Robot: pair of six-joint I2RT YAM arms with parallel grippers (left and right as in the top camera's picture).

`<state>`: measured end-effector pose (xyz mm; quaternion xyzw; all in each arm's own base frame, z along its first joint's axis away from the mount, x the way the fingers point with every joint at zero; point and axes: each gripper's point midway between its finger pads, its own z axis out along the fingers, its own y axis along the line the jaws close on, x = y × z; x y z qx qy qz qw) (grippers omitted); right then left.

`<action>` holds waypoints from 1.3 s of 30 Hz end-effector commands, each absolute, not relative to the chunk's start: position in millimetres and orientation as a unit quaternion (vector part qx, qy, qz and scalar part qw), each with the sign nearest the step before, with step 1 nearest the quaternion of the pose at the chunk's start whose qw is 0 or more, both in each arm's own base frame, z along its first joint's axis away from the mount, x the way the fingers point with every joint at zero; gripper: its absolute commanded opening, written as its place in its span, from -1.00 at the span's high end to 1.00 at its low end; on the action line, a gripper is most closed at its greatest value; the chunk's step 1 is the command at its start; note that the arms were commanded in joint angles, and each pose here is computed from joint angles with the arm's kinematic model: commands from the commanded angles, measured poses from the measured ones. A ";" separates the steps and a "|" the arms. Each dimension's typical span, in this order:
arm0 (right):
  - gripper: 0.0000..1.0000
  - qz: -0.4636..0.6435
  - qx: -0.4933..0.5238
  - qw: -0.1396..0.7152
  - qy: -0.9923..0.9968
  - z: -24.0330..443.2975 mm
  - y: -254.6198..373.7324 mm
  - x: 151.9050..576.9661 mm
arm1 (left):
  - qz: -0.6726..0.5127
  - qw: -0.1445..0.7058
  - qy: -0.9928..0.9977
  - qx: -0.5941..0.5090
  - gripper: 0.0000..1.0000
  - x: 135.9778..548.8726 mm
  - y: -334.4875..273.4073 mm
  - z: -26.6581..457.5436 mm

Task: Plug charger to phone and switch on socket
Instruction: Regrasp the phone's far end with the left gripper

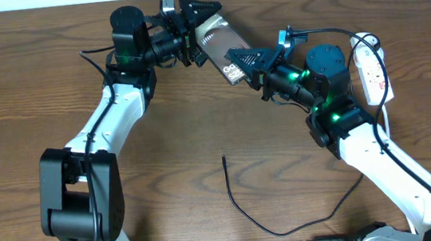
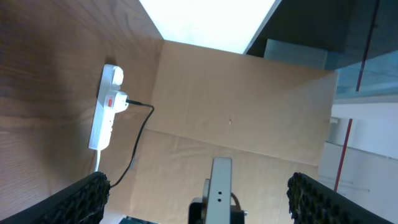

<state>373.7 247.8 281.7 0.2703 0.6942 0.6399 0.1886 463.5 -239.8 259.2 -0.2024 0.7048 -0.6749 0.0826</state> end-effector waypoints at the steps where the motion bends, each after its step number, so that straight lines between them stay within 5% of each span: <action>1: 0.97 0.652 0.279 0.190 0.679 296.6 247.9 375.0 | -0.688 0.111 0.692 -0.187 -0.77 465.1 -237.1 288.4; 11: 0.97 0.653 0.283 0.185 0.677 296.5 248.1 374.9 | -0.693 0.118 0.688 -0.179 -0.05 465.0 -237.2 293.2; 20: 0.97 0.654 0.281 0.182 0.678 296.5 250.6 373.2 | -0.693 0.119 0.688 -0.178 0.85 465.0 -237.2 293.3; 39: 0.97 0.645 0.290 0.176 0.684 289.7 251.3 372.4 | -0.696 0.128 0.685 -0.175 0.85 466.6 -235.7 296.9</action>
